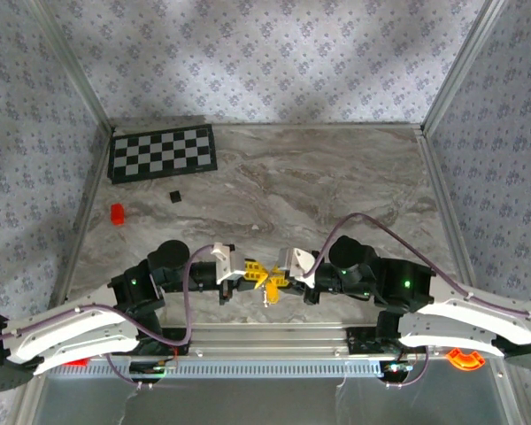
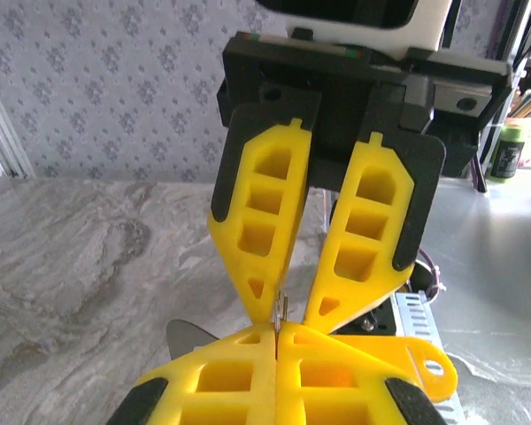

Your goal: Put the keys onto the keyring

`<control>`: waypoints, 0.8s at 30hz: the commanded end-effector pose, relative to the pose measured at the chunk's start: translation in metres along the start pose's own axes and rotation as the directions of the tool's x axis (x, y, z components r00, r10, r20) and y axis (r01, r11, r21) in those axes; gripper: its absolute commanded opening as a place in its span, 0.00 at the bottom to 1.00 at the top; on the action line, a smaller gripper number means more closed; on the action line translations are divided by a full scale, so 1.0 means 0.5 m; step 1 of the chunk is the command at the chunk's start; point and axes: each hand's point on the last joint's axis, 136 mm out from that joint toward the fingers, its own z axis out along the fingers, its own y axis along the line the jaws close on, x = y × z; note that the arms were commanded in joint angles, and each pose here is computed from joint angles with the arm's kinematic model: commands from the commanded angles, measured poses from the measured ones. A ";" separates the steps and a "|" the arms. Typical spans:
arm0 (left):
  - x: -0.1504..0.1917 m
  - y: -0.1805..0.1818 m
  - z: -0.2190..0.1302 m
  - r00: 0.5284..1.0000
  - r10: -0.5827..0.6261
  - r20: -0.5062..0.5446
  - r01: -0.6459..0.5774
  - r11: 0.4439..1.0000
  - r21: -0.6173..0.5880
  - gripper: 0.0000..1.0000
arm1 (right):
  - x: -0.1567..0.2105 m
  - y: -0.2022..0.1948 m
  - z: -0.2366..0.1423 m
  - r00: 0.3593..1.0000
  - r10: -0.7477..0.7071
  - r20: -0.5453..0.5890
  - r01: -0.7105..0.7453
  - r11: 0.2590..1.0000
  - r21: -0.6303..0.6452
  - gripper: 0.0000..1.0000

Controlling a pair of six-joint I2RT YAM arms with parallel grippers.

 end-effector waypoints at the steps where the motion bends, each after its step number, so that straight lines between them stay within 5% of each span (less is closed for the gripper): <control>1: -0.067 -0.022 -0.011 0.990 0.019 0.141 -0.027 0.998 0.053 0.00 | -0.011 0.001 -0.007 0.999 0.012 0.050 -0.012 1.000 -0.006 0.21; 24: -0.103 -0.047 0.000 0.965 0.024 0.260 -0.058 0.991 0.124 0.00 | -0.050 0.011 -0.054 0.970 0.032 0.242 -0.021 0.999 -0.048 0.19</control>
